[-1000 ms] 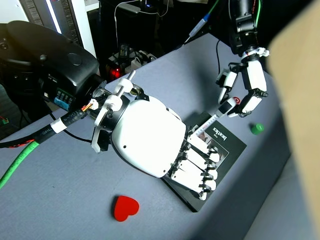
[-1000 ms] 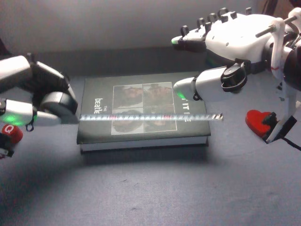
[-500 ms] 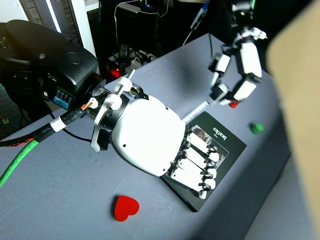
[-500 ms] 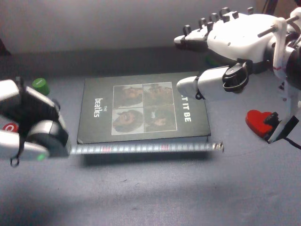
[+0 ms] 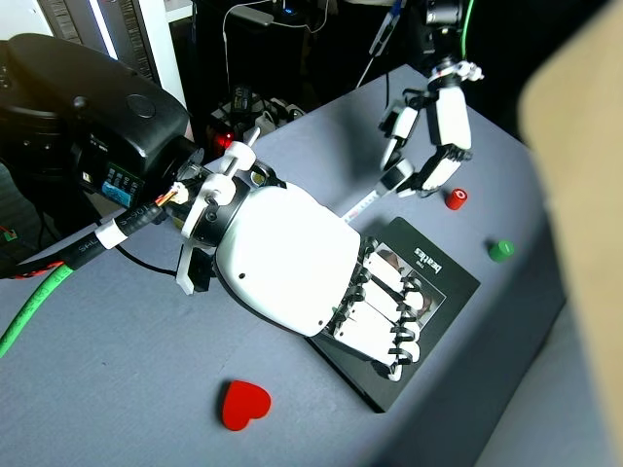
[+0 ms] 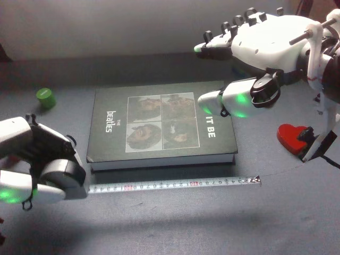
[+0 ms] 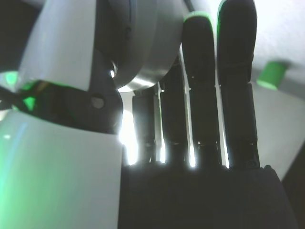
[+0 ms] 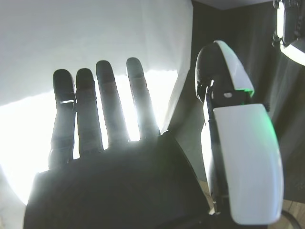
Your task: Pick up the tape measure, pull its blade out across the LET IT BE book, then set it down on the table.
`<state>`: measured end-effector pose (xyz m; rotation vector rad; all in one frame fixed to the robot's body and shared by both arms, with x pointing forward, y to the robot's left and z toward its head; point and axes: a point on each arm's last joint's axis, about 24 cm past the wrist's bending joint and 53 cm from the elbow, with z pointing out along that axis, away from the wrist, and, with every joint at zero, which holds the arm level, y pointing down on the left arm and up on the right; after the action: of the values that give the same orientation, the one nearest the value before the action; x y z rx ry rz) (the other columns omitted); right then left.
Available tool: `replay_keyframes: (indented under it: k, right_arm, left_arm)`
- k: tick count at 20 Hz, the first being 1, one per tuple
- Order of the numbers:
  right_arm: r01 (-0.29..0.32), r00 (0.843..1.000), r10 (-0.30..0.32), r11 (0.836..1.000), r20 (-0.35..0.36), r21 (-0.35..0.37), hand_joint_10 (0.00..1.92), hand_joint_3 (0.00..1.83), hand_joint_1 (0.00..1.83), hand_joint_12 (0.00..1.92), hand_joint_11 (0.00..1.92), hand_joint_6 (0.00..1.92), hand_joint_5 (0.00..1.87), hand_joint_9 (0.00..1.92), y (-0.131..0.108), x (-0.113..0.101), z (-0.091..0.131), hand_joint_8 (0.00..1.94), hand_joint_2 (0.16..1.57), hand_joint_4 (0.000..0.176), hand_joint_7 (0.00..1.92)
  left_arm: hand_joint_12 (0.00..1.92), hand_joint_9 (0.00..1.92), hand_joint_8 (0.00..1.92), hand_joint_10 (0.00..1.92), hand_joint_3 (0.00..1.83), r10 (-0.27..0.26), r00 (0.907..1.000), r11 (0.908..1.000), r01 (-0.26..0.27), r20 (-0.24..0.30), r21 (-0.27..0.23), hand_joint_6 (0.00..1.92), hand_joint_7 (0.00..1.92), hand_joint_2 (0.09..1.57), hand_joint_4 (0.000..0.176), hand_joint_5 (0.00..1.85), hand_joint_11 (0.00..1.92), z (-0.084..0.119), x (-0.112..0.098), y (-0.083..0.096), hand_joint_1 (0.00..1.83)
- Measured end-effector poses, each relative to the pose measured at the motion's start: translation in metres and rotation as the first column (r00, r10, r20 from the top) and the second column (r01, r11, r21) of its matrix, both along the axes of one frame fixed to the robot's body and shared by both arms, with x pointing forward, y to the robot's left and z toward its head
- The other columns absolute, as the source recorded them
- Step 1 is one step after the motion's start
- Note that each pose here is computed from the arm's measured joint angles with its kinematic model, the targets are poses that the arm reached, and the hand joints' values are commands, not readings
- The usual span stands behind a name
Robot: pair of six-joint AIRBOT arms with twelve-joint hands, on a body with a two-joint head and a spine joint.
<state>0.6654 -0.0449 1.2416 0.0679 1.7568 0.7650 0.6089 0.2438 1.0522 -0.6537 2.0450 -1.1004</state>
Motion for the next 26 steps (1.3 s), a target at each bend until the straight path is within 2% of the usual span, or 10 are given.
replay_keyframes:
  k: [9, 12, 13, 15, 16, 17, 18, 19, 21, 26]
  right_arm:
    - [-0.018, 1.000, 0.018, 1.000, 0.017, -0.011, 0.00, 0.00, 0.30, 0.76, 0.00, 0.00, 0.24, 0.20, 0.004, -0.002, 0.002, 0.00, 1.14, 0.083, 0.23]
    - [-0.021, 1.000, 0.021, 1.000, 0.018, -0.011, 0.00, 0.00, 0.30, 0.76, 0.00, 0.00, 0.25, 0.20, 0.005, -0.003, 0.002, 0.00, 1.14, 0.083, 0.24]
    - [-0.020, 1.000, 0.020, 1.000, 0.018, -0.012, 0.00, 0.00, 0.30, 0.77, 0.00, 0.00, 0.25, 0.21, 0.004, -0.003, 0.002, 0.00, 1.14, 0.083, 0.24]
    - [-0.021, 1.000, 0.022, 1.000, 0.018, -0.012, 0.00, 0.00, 0.30, 0.77, 0.00, 0.00, 0.25, 0.21, 0.005, -0.003, 0.002, 0.00, 1.14, 0.083, 0.24]
    - [-0.022, 1.000, 0.022, 1.000, 0.017, -0.011, 0.00, 0.00, 0.30, 0.77, 0.00, 0.00, 0.25, 0.21, 0.005, -0.003, 0.002, 0.00, 1.14, 0.083, 0.24]
    - [-0.023, 1.000, 0.023, 1.000, 0.017, -0.012, 0.00, 0.00, 0.30, 0.77, 0.00, 0.00, 0.25, 0.20, 0.005, -0.003, 0.002, 0.00, 1.14, 0.080, 0.24]
    - [-0.024, 1.000, 0.025, 1.000, 0.017, -0.011, 0.00, 0.00, 0.30, 0.77, 0.00, 0.00, 0.25, 0.20, 0.005, -0.003, 0.002, 0.00, 1.14, 0.080, 0.24]
    - [-0.025, 1.000, 0.025, 1.000, 0.017, -0.012, 0.00, 0.00, 0.30, 0.77, 0.00, 0.00, 0.25, 0.20, 0.005, -0.003, 0.002, 0.00, 1.14, 0.080, 0.24]
    - [-0.025, 1.000, 0.026, 1.000, 0.017, -0.011, 0.00, 0.00, 0.30, 0.77, 0.00, 0.00, 0.25, 0.20, 0.006, -0.004, 0.002, 0.00, 1.14, 0.079, 0.24]
    - [-0.036, 0.999, 0.036, 0.999, 0.016, -0.011, 0.01, 0.00, 0.31, 0.82, 0.00, 0.00, 0.27, 0.22, 0.009, -0.006, 0.002, 0.00, 1.13, 0.078, 0.25]
  left_arm:
    - [1.09, 0.92, 1.05, 1.28, 0.00, 0.000, 0.9998, 0.9999, 0.000, -0.019, 0.015, 0.85, 0.96, 1.12, 0.000, 0.93, 0.96, -0.023, 0.001, 0.002, 1.38]
    - [1.11, 0.88, 1.01, 1.31, 0.00, -0.003, 0.9999, 0.9999, 0.003, -0.012, 0.016, 0.99, 0.98, 1.13, 0.000, 0.85, 0.89, -0.022, 0.002, 0.002, 1.37]
    - [1.07, 0.82, 1.09, 0.87, 0.00, -0.006, 0.9999, 0.9998, 0.006, -0.012, 0.017, 1.14, 0.95, 1.16, 0.000, 0.82, 0.78, -0.022, 0.002, 0.001, 1.23]
    - [1.04, 0.86, 1.12, 0.62, 0.00, -0.009, 0.9999, 0.9998, 0.010, -0.012, 0.018, 1.17, 0.93, 1.17, 0.000, 0.82, 0.75, -0.022, 0.001, 0.001, 1.20]
    - [1.04, 0.86, 1.12, 0.62, 0.00, -0.009, 0.9999, 0.9998, 0.009, -0.013, 0.017, 1.17, 0.93, 1.17, 0.000, 0.82, 0.75, -0.023, 0.001, 0.000, 1.20]
    - [0.96, 0.79, 0.51, 0.39, 0.00, -0.011, 0.9998, 0.9998, 0.012, -0.013, 0.019, 0.51, 0.80, 1.13, 0.000, 0.73, 0.64, -0.023, 0.001, 0.000, 1.05]
    - [0.96, 0.79, 0.51, 0.39, 0.00, -0.014, 0.9998, 0.9997, 0.014, -0.013, 0.020, 0.51, 0.80, 1.13, 0.000, 0.73, 0.64, -0.023, 0.000, 0.000, 1.05]
    - [0.85, 0.60, 0.02, 0.05, 0.00, -0.016, 0.9998, 0.9996, 0.016, -0.014, 0.021, 0.02, 0.66, 1.10, 0.000, 0.62, 0.35, -0.023, 0.000, 0.000, 0.75]
    - [0.81, 0.41, 0.00, 0.00, 0.00, -0.025, 0.9996, 0.9993, 0.025, -0.014, 0.026, 0.00, 0.47, 1.10, 0.000, 0.44, 0.14, -0.024, -0.001, -0.001, 0.51]
    - [0.78, 0.24, 0.00, 0.00, 0.00, -0.041, 0.9990, 0.9983, 0.042, -0.018, 0.040, 0.00, 0.23, 1.01, 0.000, 0.21, 0.00, -0.026, -0.004, -0.002, 0.43]
